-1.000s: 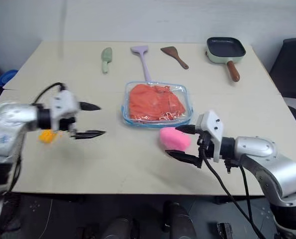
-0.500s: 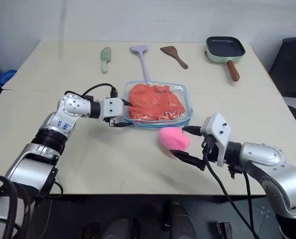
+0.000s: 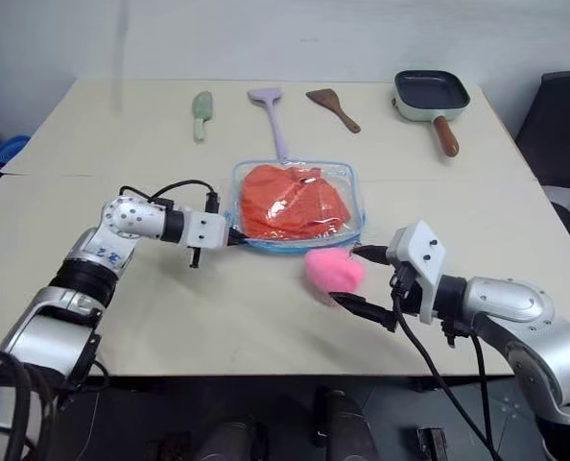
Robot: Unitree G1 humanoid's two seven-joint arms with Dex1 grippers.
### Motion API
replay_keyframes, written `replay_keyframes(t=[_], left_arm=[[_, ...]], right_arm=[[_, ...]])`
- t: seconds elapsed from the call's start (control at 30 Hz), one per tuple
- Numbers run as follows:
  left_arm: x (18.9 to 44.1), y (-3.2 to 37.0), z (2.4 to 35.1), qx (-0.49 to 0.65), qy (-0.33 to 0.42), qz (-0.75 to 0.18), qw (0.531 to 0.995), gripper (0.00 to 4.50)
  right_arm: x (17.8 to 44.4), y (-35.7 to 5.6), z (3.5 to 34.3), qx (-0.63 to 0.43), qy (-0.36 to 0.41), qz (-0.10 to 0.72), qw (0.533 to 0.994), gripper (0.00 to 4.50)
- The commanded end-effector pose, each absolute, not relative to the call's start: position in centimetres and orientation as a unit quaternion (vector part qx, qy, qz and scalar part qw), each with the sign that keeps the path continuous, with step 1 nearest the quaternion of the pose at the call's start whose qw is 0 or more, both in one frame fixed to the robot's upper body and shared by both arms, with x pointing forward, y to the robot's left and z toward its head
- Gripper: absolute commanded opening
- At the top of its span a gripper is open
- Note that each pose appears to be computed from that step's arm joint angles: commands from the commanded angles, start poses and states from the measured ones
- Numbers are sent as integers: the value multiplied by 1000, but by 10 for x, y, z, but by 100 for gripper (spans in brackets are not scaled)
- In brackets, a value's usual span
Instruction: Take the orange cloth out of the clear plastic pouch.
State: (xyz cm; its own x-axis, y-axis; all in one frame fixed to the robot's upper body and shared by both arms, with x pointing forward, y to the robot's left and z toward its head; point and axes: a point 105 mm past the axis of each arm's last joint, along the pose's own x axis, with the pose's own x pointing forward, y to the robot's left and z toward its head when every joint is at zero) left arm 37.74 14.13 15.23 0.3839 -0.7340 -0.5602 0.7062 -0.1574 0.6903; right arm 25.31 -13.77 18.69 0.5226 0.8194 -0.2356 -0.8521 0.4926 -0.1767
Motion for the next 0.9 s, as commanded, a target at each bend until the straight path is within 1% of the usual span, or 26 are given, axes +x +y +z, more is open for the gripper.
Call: replay_keyframes(t=[0.03,0.13,0.23,0.43,0.57,0.63,0.67,0.77,0.87,0.9], left_arm=[[363,153,158,524,-22,-562,640,2],[347,160,161,522,-24,-570,634,2],[339,163,162,523,-22,-570,633,2],[342,159,159,515,-14,-561,648,2],[335,154,163,484,-12,-567,667,94],[331,154,168,450,-3,-568,689,163],[322,153,173,416,1,-584,697,191],[294,149,189,309,19,-632,710,191],[265,146,204,224,48,-678,699,191],[259,145,208,208,52,-687,694,191]], right_arm=[[248,-137,198,-152,42,492,856,450],[247,-137,197,-152,45,495,855,450],[244,-136,195,-150,48,499,852,450],[241,-137,189,-157,61,500,849,450],[242,-146,184,-146,76,471,867,450],[241,-149,183,-120,79,454,879,450],[240,-151,181,-106,81,443,887,450],[234,-155,170,-79,92,412,903,450],[232,-155,157,-47,101,389,914,450],[234,-154,152,-33,104,383,917,450]])
